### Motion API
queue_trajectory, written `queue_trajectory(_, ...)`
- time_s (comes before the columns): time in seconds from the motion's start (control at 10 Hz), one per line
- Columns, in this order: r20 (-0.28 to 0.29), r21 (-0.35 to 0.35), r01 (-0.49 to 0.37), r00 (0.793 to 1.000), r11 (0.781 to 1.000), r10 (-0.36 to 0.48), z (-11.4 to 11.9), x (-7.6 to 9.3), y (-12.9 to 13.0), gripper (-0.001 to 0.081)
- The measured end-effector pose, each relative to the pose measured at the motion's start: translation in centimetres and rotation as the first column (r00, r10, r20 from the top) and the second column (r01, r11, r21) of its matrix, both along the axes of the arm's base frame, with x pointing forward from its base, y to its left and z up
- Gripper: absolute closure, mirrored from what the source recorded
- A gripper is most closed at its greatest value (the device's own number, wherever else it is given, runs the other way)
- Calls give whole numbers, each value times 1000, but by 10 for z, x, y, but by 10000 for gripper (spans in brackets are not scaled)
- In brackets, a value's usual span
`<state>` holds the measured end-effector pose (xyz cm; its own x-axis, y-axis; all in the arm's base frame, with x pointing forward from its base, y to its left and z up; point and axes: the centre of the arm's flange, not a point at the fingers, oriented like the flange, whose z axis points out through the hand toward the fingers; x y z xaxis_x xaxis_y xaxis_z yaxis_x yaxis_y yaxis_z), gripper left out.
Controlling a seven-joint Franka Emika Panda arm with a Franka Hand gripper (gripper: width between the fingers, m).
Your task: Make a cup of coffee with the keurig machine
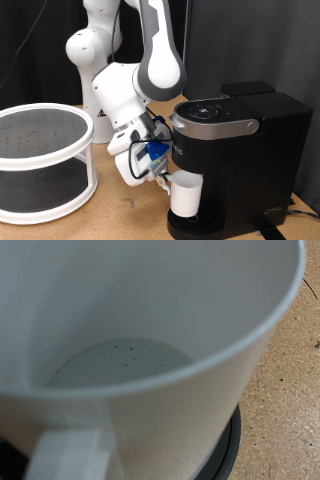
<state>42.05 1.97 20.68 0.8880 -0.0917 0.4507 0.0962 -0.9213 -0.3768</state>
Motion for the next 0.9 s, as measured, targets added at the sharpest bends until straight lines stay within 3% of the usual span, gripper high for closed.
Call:
queue_trajectory(0.6, 8, 14, 9, 1000, 1000, -9, -10, 6, 6, 739)
queue_trajectory(0.8, 5, 10, 10, 1000, 1000, -10, -12, 5, 5, 483)
queue_trajectory(0.9, 2, 11, 13, 1000, 1000, -13, -12, 5, 4, 483)
